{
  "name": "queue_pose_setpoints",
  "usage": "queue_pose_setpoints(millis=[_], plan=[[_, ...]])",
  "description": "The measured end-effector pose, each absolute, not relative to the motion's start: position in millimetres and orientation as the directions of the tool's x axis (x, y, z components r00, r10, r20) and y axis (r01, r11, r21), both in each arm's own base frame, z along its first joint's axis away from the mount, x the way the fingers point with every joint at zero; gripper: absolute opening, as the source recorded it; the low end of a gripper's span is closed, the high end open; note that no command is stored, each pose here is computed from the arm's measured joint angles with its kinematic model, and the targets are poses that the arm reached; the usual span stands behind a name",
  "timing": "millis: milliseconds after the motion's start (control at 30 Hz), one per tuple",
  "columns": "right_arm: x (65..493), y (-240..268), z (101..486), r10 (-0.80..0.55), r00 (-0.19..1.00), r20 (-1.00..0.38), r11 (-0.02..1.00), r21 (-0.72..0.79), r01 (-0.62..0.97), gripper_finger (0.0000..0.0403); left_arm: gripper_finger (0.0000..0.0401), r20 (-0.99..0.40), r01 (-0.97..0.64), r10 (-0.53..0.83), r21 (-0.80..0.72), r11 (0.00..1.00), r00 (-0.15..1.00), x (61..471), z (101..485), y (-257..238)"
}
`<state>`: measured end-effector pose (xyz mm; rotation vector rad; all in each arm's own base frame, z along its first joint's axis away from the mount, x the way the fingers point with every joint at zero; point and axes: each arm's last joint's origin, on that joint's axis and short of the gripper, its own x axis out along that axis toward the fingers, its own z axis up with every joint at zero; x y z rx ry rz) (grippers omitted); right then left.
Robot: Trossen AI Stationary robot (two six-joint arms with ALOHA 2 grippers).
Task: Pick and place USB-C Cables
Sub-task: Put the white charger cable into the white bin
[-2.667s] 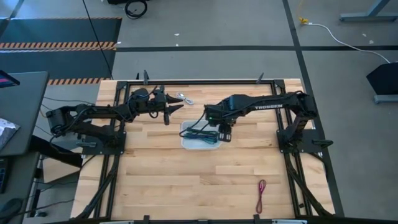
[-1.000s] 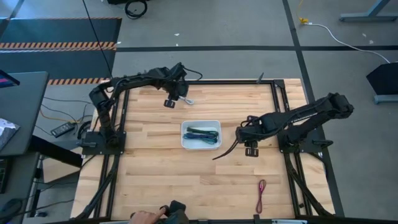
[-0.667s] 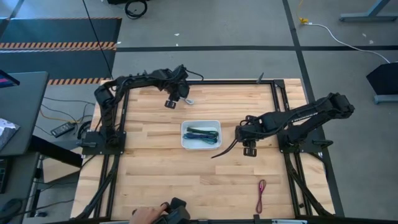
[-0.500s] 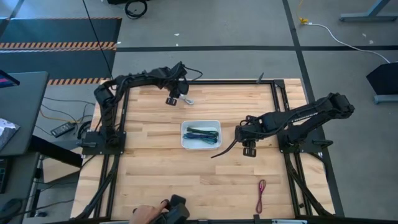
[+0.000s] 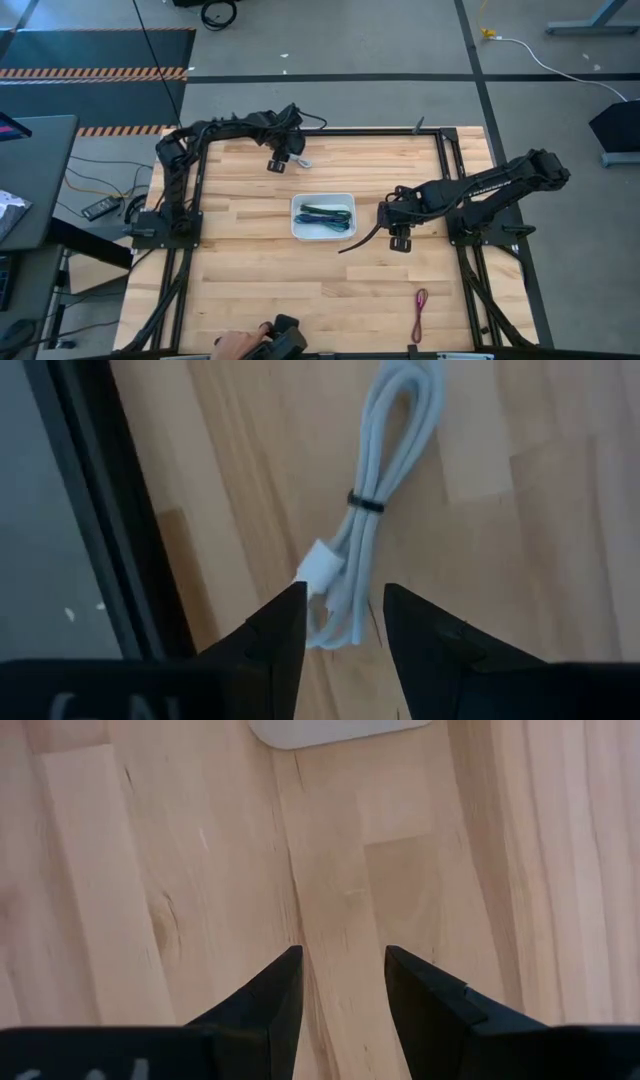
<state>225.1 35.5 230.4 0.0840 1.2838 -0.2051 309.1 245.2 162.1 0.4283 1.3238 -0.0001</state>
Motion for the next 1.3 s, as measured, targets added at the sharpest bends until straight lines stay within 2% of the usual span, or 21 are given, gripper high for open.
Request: queue_pose_setpoints(millis=[467, 567, 733, 900, 1133, 1300], plan=[[225, 36, 231, -0.104, 0.271, -0.957, 0.975, -0.045, 0.216, 0.0148, 0.0135, -0.951, 0.245, 0.237, 0.283, 0.927, 0.200, 312, 145, 245], [225, 36, 231, -0.105, 0.272, -0.957, 0.974, -0.044, 0.222, 0.0148, 0.0105, -0.950, 0.252, 0.246, 0.290, 0.923, 0.190, 313, 142, 245], [225, 36, 230, -0.106, 0.267, -0.958, 0.969, -0.040, 0.243, 0.0148, 0.0020, -0.949, 0.260, 0.253, 0.296, 0.919, 0.187, 315, 142, 243], [223, 42, 230, -0.087, 0.262, -0.961, 0.968, -0.019, 0.250, 0.0148, 0.0018, -0.946, 0.222, 0.297, 0.320, 0.921, 0.131, 313, 145, 242], [217, 56, 229, -0.061, 0.228, -0.972, 0.966, 0.000, 0.258, 0.0148, 0.0013, -0.954, 0.082, 0.287, 0.294, 0.952, 0.085, 321, 196, 243], [209, 66, 229, -0.077, 0.187, -0.979, 0.957, -0.021, 0.288, 0.0148, 0.0013, -0.961, 0.005, 0.233, 0.236, 0.972, 0.150, 337, 245, 226]])
